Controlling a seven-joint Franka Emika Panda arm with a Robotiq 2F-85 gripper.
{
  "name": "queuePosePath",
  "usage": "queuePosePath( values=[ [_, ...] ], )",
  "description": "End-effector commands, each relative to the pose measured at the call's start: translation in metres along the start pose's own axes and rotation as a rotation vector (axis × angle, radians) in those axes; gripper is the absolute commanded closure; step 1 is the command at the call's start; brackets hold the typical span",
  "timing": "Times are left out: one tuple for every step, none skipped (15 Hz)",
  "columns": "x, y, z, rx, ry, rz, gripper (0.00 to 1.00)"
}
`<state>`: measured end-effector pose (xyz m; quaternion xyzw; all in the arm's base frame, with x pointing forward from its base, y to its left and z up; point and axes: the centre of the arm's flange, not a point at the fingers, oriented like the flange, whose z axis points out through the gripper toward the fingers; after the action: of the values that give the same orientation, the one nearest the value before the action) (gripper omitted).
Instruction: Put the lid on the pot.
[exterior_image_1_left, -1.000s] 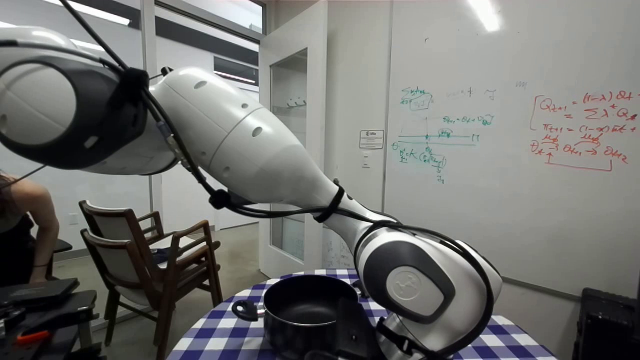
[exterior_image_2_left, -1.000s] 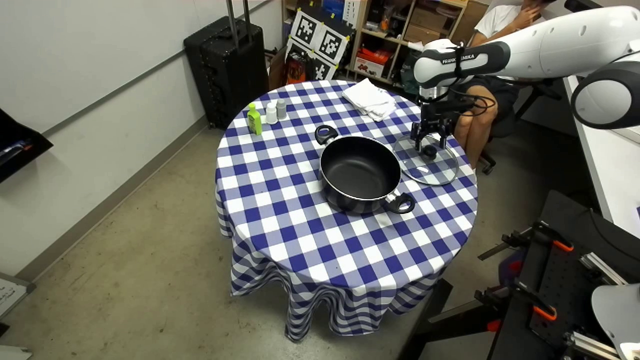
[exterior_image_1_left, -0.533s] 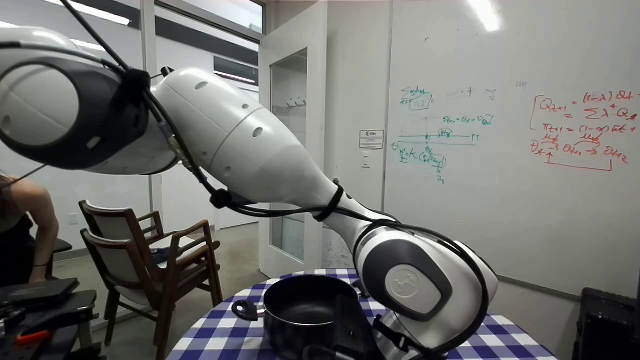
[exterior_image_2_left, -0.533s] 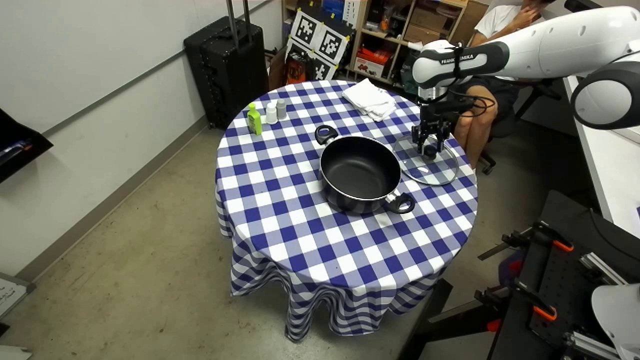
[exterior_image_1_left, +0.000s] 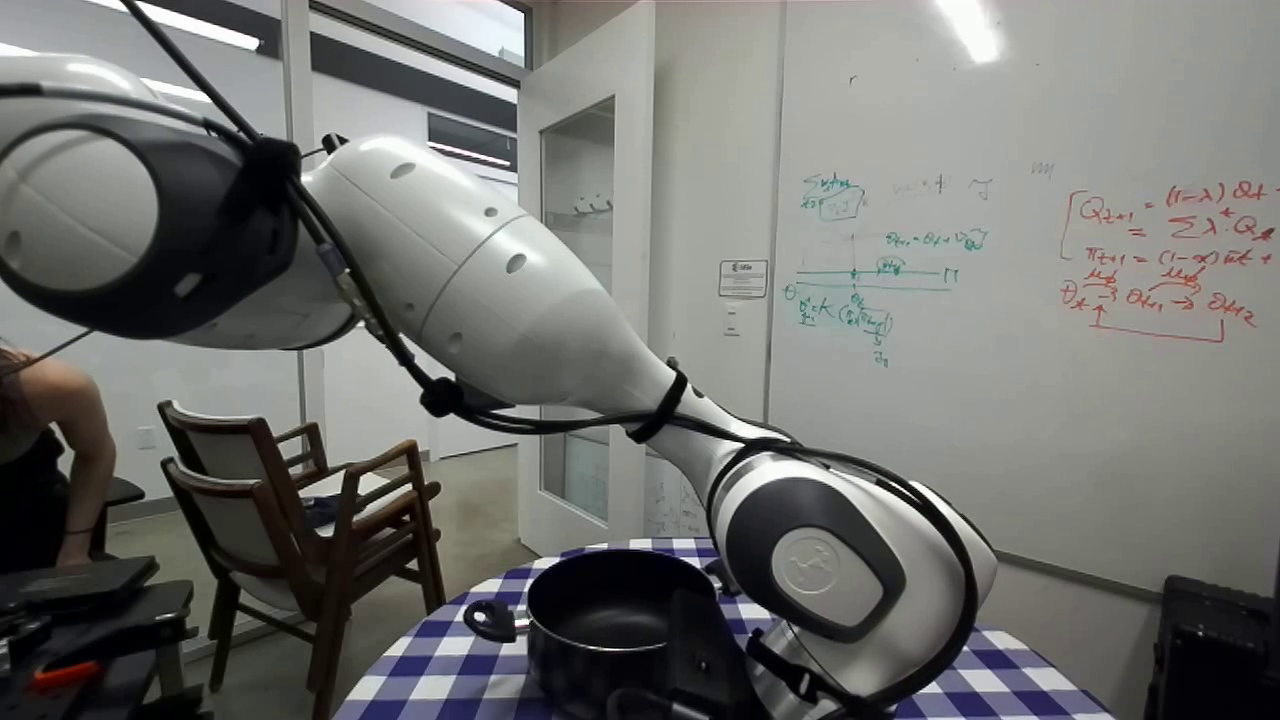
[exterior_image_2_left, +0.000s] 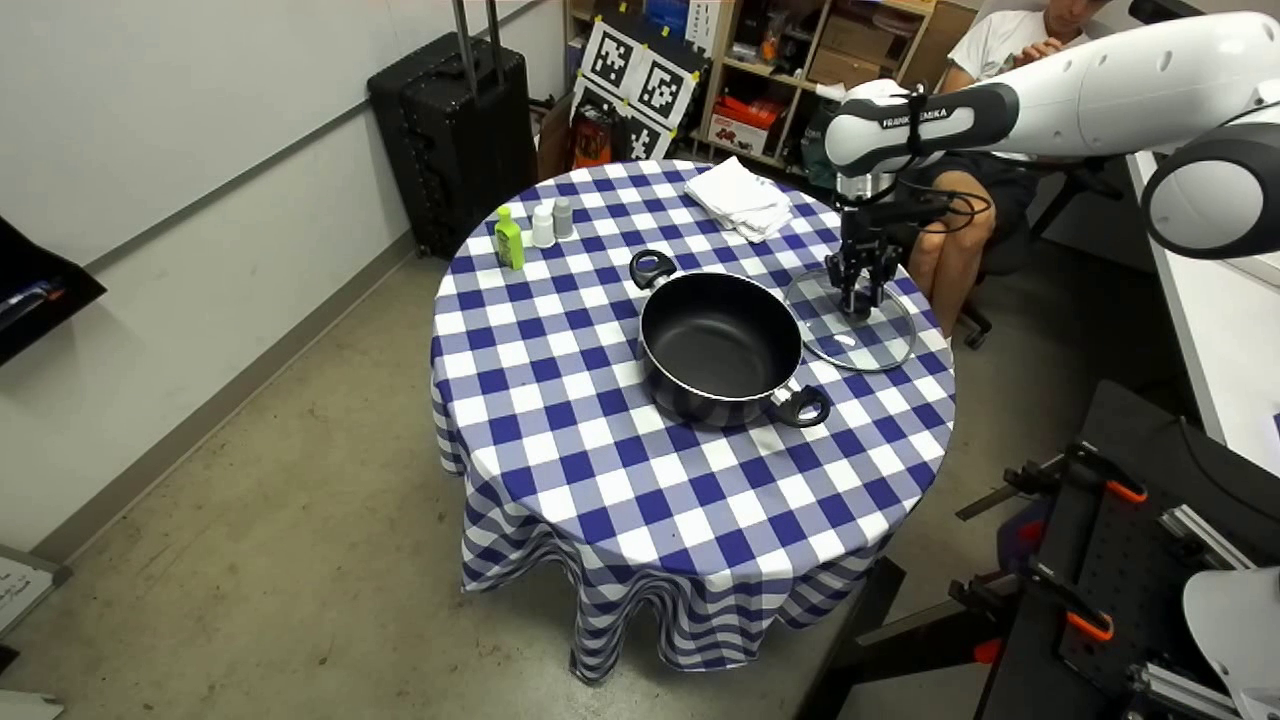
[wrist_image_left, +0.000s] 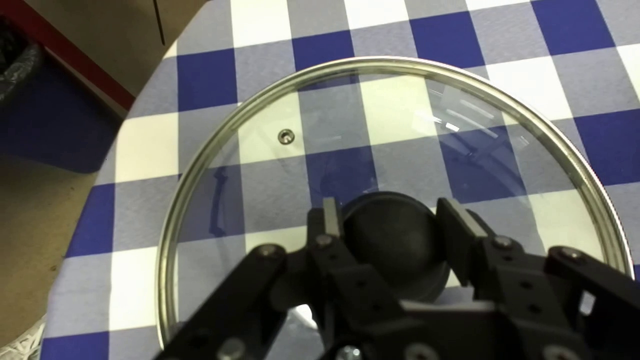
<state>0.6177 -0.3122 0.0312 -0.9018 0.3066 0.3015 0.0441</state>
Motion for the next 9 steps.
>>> queuePosePath(
  values=[
    [0.001,-0.003,-0.006,-0.017,-0.012,-0.007,0.76],
    [-0.001,-0.002,-0.008,-0.013,-0.009,-0.007,0.76],
    [-0.008,0.0,-0.012,-0.006,-0.006,-0.007,0.76],
    [-0.015,0.004,-0.017,0.0,0.001,-0.003,0.76],
    [-0.027,0.01,-0.026,0.012,0.009,0.005,0.76],
    [-0.033,0.014,-0.031,0.014,0.014,0.011,0.76],
    [-0.045,0.022,-0.041,0.015,0.02,0.022,0.76],
    [-0.057,0.027,-0.053,0.021,0.029,0.027,0.76],
    [-0.07,0.032,-0.065,0.023,0.038,0.032,0.76]
  ],
)
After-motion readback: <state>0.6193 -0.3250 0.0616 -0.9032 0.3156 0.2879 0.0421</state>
